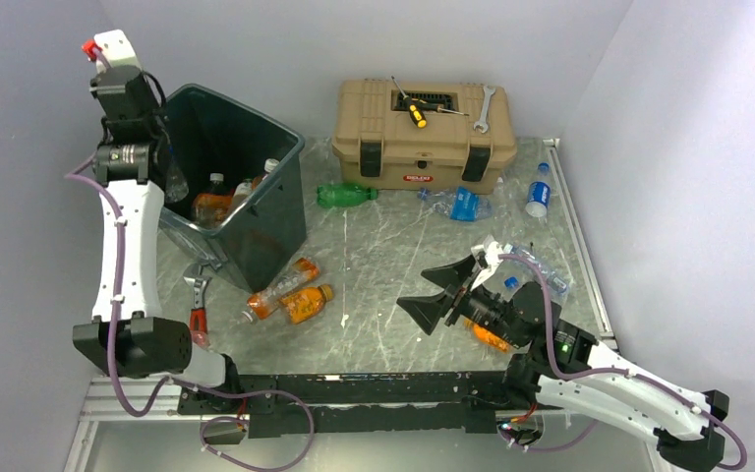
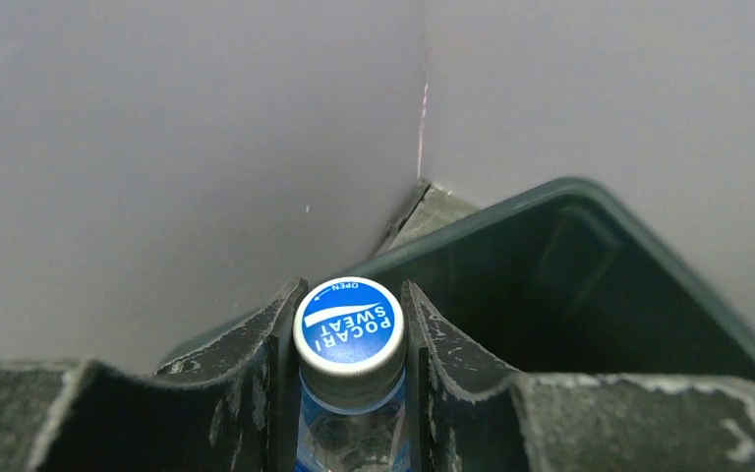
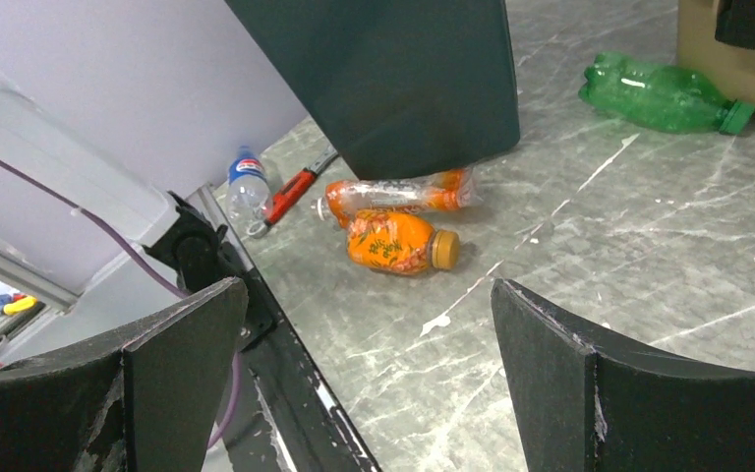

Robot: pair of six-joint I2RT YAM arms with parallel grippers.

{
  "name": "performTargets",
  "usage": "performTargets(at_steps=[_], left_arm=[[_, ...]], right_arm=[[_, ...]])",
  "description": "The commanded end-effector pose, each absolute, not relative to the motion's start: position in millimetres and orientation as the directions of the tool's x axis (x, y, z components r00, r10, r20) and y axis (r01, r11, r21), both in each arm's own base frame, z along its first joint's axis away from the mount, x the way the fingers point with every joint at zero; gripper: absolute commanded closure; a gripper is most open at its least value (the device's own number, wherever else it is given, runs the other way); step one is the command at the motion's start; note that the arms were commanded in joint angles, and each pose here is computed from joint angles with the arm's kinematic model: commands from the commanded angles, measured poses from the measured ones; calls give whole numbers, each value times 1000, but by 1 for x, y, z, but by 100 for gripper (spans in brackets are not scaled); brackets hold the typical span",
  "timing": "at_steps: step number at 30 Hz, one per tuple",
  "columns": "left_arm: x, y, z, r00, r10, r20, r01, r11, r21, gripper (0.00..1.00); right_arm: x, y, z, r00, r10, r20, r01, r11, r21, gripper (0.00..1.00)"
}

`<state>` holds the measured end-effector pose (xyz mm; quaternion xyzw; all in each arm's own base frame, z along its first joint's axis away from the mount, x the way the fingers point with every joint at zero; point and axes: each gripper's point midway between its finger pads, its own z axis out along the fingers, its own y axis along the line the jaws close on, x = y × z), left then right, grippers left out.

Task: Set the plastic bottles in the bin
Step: Place the plastic bottle in the trash bin.

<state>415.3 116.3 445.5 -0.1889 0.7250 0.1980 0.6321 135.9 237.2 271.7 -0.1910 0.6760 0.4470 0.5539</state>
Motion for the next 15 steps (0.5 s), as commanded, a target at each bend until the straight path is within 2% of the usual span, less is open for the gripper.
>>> performTargets(at_steps=[1,5,15], left_arm=[[397,115,492,144,-31,-989,-510,854,-101,100],[406,111,472,107,-21,-994,-479,875,-70,100],[432,107,369,-108,-199,-974,-458,880,-130,100]], right_arm=[[133,236,270,-313,265,-912,-761,505,407,0],[133,236,262,-316,271,-909,-755,509,414,0],[135,238,259,-326,261,-909,-747,518,417,0]])
